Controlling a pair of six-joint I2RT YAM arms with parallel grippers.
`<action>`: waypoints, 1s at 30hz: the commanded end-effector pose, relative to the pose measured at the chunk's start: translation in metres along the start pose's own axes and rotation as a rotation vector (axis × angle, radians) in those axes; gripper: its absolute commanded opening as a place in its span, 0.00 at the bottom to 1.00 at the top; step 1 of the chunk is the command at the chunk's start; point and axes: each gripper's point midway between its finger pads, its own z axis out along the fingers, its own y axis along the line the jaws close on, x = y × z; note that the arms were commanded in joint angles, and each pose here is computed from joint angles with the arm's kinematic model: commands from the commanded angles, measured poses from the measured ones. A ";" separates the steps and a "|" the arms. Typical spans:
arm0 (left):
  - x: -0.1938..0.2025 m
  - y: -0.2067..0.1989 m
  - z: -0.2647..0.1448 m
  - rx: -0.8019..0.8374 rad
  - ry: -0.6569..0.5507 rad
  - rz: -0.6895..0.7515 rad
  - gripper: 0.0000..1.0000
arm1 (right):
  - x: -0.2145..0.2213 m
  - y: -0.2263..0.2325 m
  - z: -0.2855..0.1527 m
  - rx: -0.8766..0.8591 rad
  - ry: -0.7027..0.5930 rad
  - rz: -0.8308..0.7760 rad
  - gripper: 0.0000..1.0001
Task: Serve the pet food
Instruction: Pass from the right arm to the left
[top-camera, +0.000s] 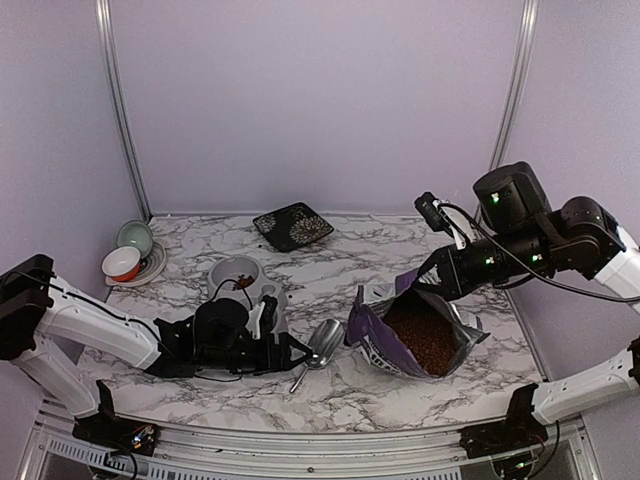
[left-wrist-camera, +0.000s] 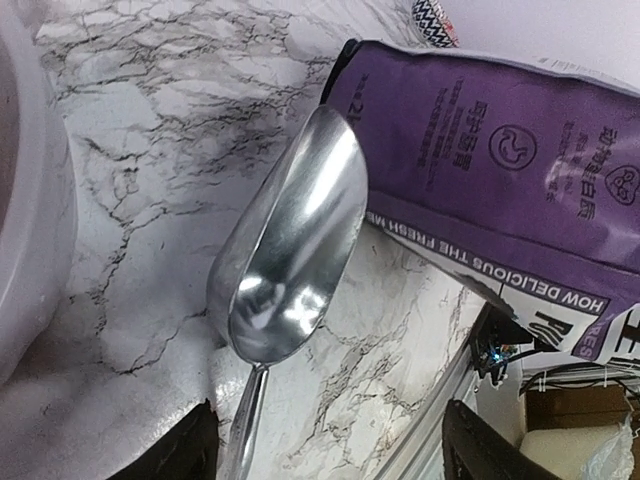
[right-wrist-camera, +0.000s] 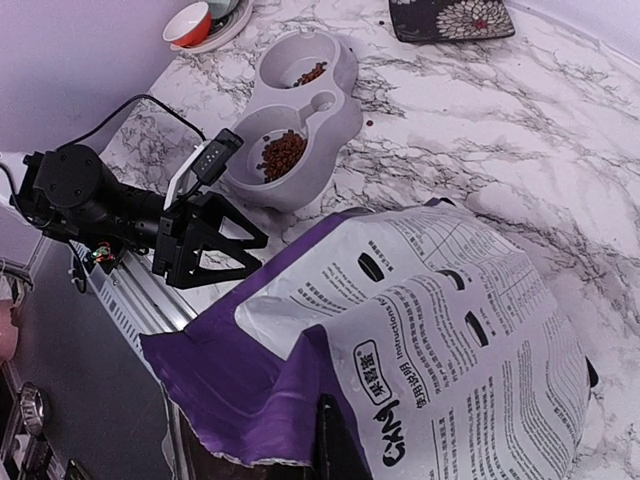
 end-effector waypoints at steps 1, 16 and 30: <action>-0.015 -0.030 -0.009 0.027 -0.012 0.164 0.78 | -0.057 0.029 -0.060 -0.125 -0.282 -0.040 0.00; -0.057 -0.144 -0.086 0.177 -0.062 0.911 0.78 | -0.056 0.035 -0.039 -0.128 -0.266 -0.220 0.00; -0.034 -0.198 -0.118 0.504 -0.147 1.373 0.70 | -0.044 0.033 -0.033 -0.144 -0.246 -0.218 0.00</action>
